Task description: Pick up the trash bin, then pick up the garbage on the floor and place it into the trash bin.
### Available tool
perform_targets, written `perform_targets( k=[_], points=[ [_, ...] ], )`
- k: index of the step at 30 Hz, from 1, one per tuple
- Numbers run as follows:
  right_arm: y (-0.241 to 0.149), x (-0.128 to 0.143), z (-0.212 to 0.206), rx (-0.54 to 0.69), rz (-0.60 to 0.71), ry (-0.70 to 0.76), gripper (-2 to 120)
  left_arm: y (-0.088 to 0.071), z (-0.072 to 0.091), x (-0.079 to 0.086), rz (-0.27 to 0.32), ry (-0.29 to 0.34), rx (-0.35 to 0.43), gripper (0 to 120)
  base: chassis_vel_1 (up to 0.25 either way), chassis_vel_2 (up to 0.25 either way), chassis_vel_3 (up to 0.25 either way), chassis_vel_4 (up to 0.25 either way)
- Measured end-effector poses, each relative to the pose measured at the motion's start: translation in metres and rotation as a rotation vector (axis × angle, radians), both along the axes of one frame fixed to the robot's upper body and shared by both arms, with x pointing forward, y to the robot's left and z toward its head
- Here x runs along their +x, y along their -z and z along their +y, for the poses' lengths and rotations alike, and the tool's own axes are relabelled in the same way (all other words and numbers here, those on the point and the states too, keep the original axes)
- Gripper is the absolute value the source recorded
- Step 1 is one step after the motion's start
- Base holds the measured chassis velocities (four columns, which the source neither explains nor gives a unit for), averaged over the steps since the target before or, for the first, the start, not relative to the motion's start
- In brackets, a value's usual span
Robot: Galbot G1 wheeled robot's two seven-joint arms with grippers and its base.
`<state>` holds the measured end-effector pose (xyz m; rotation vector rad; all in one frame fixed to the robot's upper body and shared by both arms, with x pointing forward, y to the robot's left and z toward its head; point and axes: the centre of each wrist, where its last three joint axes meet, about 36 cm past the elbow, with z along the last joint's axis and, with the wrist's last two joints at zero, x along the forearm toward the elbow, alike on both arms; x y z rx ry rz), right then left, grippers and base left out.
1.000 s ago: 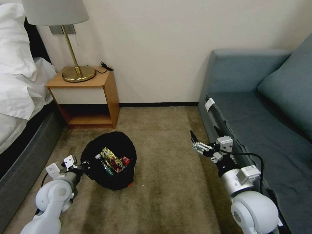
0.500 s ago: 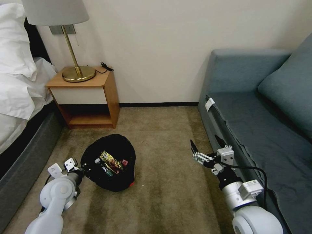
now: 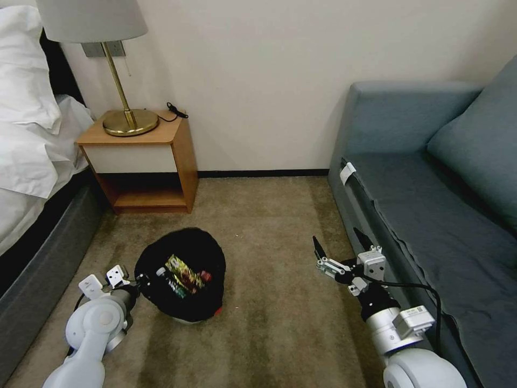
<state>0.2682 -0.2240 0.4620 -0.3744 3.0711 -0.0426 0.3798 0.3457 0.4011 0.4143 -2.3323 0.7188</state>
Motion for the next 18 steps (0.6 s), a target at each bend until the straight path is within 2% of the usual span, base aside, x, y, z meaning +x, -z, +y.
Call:
perform_targets(
  k=[1,2,4,5,7,8,10,11,12,13,14,15,17,18],
  points=[
    [0.0,0.0,0.0,0.0,-0.001,0.002,100,0.0,0.0,0.0,0.0,0.002,0.001,37,0.0,0.0,0.0,0.0],
    [0.0,0.0,0.0,0.0,-0.001,0.002,100,0.0,0.0,0.0,0.0,0.002,0.001,37,0.0,0.0,0.0,0.0],
    [0.0,-0.001,-0.001,0.001,-0.003,0.004,100,0.0,0.0,0.0,0.001,0.003,0.002,47,0.0,0.0,0.0,0.0],
    [0.0,-0.001,-0.001,0.001,-0.003,0.004,100,0.0,0.0,0.0,0.001,0.003,0.002,47,0.0,0.0,0.0,0.0],
    [0.001,-0.002,-0.001,0.003,-0.003,0.006,100,-0.001,0.0,0.0,0.0,0.005,0.006,59,0.0,0.0,0.0,0.0],
    [0.001,-0.002,-0.001,0.003,-0.003,0.006,100,-0.001,0.0,0.0,0.0,0.005,0.006,59,0.0,0.0,0.0,0.0],
    [0.001,-0.002,-0.002,0.003,-0.004,0.009,100,-0.003,0.0,-0.001,-0.009,0.012,0.014,70,0.0,0.0,0.0,0.0],
    [0.001,-0.002,-0.002,0.003,-0.004,0.009,100,-0.003,0.0,-0.001,-0.009,0.012,0.014,70,0.0,0.0,0.0,0.0],
    [0.001,-0.003,-0.003,0.003,-0.004,0.011,100,-0.006,0.001,-0.002,-0.021,0.02,0.021,77,0.0,0.0,0.0,0.0],
    [0.001,-0.003,-0.003,0.003,-0.004,0.011,100,-0.006,0.001,-0.002,-0.021,0.02,0.021,77,0.0,0.0,0.0,0.0],
    [0.002,-0.003,-0.003,0.003,-0.002,0.012,100,-0.01,0.001,-0.004,-0.038,0.032,0.034,84,0.0,0.0,0.0,0.0],
    [0.002,-0.003,-0.003,0.003,-0.002,0.012,100,-0.01,0.001,-0.004,-0.038,0.032,0.034,84,0.0,0.0,0.0,0.0],
    [0.002,-0.004,-0.004,0.003,-0.001,0.013,100,-0.015,0.001,-0.012,-0.082,0.072,0.073,95,0.0,0.0,0.0,0.0],
    [0.002,-0.004,-0.004,0.003,-0.001,0.013,100,-0.015,0.001,-0.012,-0.082,0.072,0.073,95,0.0,0.0,0.0,0.0]
  ],
)
